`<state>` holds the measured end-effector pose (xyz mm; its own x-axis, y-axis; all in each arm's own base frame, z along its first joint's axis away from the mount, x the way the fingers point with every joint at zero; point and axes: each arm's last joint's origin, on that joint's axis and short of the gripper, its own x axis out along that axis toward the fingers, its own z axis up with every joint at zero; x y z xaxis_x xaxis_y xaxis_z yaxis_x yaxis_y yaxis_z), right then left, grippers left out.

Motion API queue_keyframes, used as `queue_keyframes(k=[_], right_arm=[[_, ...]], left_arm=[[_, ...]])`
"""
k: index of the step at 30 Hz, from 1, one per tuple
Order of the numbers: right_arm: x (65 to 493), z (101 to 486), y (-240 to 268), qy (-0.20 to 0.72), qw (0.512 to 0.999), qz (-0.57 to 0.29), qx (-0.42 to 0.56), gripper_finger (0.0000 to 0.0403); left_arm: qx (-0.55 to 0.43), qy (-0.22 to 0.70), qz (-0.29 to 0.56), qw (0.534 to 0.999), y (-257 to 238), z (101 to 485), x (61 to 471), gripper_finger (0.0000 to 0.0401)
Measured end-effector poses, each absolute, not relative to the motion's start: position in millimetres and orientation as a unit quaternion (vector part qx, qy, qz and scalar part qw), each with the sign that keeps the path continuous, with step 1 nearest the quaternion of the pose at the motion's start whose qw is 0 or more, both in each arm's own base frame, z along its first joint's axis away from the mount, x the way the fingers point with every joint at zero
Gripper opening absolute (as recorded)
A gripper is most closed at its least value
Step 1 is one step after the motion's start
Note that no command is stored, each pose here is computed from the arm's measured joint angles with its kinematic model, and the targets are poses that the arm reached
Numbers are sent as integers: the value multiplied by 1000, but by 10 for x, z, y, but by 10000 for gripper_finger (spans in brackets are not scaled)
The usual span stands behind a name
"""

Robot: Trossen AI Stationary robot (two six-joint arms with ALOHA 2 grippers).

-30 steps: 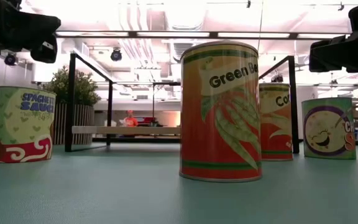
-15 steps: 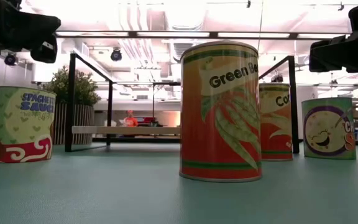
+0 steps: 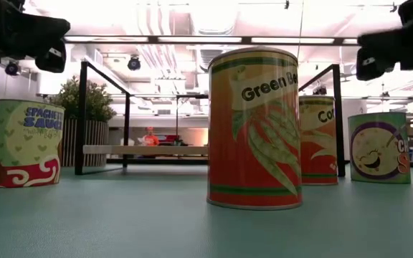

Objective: Pick and place cans onto a shelf
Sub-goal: Put the canned green beans on the shelf

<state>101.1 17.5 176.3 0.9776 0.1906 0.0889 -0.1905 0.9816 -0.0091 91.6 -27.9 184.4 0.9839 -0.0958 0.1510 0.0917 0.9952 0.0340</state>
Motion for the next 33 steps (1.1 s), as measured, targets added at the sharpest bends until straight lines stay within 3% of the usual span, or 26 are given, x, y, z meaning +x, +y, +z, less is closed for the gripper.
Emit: queue_keyframes(k=[2, 5, 15, 23, 33], right_arm=[[1006, 1814, 174, -66, 992, 98, 50, 9], [1000, 1848, 173, -80, 988, 102, 88, 9], [1005, 2027, 165, -96, 989, 86, 73, 9], [1028, 2317, 170, -107, 988, 88, 68, 9], [1098, 2389, 181, -93, 992, 82, 18, 9]], left_arm=[[-3, -86, -48, 995, -278, 1865, 913, 0], [-103, -140, -58, 983, -268, 1980, 888, 0], [-195, -340, -76, 917, -190, 2344, 692, 0], [-202, -366, -77, 905, -176, 2384, 658, 0], [-196, -346, -76, 914, -234, 2377, 803, 0]])
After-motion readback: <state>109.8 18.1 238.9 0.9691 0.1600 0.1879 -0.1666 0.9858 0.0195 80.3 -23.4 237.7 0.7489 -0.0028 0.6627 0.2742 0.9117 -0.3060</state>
